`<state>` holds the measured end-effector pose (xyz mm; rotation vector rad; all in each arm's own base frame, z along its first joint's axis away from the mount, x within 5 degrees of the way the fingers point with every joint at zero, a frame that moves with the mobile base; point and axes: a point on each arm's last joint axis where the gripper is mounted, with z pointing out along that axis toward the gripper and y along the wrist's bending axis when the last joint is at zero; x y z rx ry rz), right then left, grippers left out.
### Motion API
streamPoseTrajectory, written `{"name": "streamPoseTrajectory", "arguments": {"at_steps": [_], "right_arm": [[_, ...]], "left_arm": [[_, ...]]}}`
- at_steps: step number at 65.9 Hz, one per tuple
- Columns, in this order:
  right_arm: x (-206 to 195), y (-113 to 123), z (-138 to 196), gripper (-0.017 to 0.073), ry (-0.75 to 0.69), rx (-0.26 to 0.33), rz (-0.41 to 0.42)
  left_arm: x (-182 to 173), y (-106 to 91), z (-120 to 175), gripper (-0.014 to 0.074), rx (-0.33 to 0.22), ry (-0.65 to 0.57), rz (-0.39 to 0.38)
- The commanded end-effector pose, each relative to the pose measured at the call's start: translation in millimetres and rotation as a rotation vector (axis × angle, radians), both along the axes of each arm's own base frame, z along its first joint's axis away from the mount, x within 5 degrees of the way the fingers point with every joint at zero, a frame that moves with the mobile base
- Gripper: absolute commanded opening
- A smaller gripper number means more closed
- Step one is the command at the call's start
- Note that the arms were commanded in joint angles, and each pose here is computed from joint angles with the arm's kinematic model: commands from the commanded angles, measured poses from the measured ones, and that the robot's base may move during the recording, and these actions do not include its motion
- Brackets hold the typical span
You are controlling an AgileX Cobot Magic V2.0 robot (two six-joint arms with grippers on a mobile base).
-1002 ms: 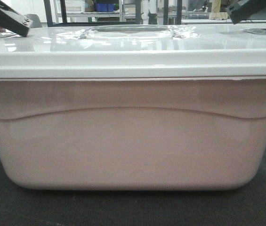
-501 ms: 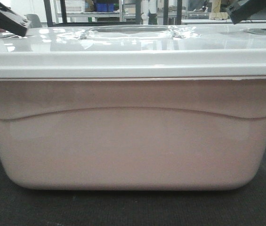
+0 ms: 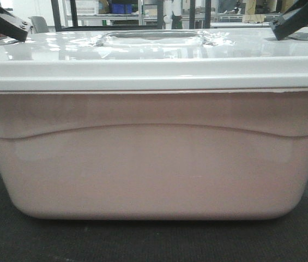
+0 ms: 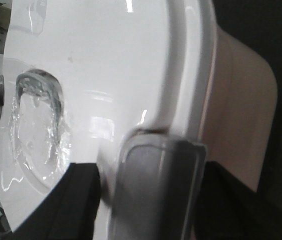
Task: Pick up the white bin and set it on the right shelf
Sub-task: 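Close both grippers on the bin's lid rim at its ends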
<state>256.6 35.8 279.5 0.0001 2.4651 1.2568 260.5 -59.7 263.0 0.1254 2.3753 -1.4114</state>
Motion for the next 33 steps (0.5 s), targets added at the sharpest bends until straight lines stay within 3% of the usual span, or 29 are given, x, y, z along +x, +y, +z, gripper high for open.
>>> {"name": "streamPoseTrajectory", "arguments": {"at_steps": [1, 10, 22, 33], "right_arm": [[-11.0, 11.3, 22.6, 0.0418, -0.020, 0.144, 0.112], [-11.3, 11.5, 23.6, 0.0410, -0.020, 0.147, 0.119], [-11.8, 11.7, 24.4, 0.0302, -0.021, 0.149, 0.123], [-11.8, 11.7, 24.4, 0.0299, -0.021, 0.149, 0.123]], "left_arm": [[-8.1, -6.9, 14.6, 0.0227, -0.057, -0.023, -0.079], [-9.1, -7.1, 14.5, 0.0227, -0.056, -0.020, -0.089], [-9.6, -6.9, 13.7, 0.0227, -0.047, -0.019, -0.096], [-9.9, -7.0, 13.8, 0.0227, -0.049, -0.018, -0.099]]}}
